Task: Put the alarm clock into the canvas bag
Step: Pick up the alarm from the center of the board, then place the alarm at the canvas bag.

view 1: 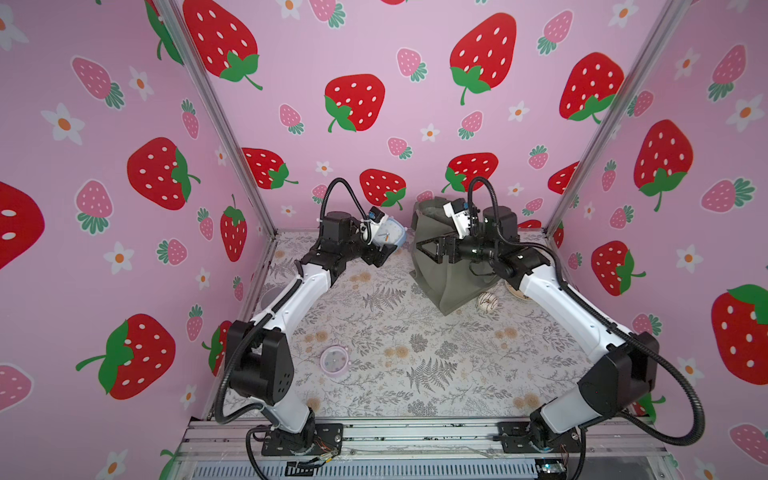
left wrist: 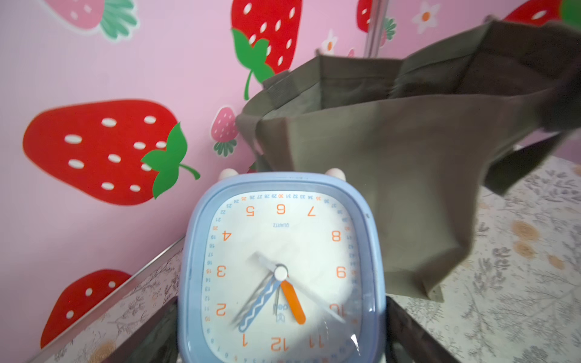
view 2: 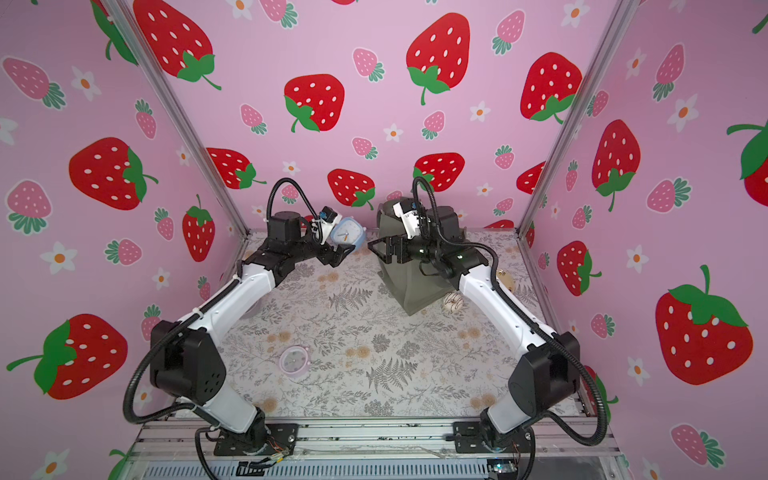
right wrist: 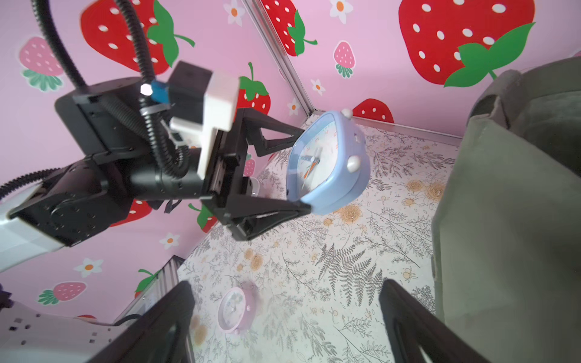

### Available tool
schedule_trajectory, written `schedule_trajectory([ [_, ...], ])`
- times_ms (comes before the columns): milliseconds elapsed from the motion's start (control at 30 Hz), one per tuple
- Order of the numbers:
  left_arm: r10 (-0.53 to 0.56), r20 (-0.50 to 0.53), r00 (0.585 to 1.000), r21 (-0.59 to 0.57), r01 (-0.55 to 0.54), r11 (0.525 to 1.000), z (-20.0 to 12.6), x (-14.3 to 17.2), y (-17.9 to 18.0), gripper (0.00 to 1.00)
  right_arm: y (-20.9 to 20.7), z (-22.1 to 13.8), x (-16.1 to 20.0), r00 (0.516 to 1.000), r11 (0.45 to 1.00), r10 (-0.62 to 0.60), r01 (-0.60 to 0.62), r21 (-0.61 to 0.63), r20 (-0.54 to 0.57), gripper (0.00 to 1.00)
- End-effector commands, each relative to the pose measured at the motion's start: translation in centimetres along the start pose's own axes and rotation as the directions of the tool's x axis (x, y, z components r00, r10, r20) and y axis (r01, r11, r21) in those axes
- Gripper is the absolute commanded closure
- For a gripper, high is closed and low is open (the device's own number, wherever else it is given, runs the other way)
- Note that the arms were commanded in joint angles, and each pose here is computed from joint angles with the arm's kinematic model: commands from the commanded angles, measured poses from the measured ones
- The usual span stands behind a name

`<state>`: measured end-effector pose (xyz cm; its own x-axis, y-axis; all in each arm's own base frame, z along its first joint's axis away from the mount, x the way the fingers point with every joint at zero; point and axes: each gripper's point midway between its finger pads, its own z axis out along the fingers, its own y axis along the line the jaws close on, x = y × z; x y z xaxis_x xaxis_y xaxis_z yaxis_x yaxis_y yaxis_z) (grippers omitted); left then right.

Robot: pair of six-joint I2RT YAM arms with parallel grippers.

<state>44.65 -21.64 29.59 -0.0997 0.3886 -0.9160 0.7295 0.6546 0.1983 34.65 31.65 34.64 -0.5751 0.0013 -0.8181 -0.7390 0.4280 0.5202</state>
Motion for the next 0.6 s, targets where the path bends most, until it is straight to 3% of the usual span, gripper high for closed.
schedule_trajectory([
  [0, 0.142, 0.039, 0.989, 0.012, -0.142, 0.99, -1.8, -2.0, -2.4, 0.33, 1.0, -2.1, -1.4, 0.993, 0.988, 0.103, -0.094, -0.122, 0.064, 0.15],
  [333, 0.27, 0.113, 0.956, 0.066, -0.278, 0.958, -3.6, -5.5, -7.1, 0.33, 1.3, -3.0, 0.0, 0.987, 0.968, 0.16, -0.15, -0.203, 0.033, 0.04],
  [567, 0.303, 0.153, 0.941, 0.096, -0.319, 0.943, -3.7, -6.3, -8.9, 0.33, 1.9, -2.9, 0.4, 0.976, 0.941, 0.218, -0.209, -0.268, 0.006, 0.21],
])
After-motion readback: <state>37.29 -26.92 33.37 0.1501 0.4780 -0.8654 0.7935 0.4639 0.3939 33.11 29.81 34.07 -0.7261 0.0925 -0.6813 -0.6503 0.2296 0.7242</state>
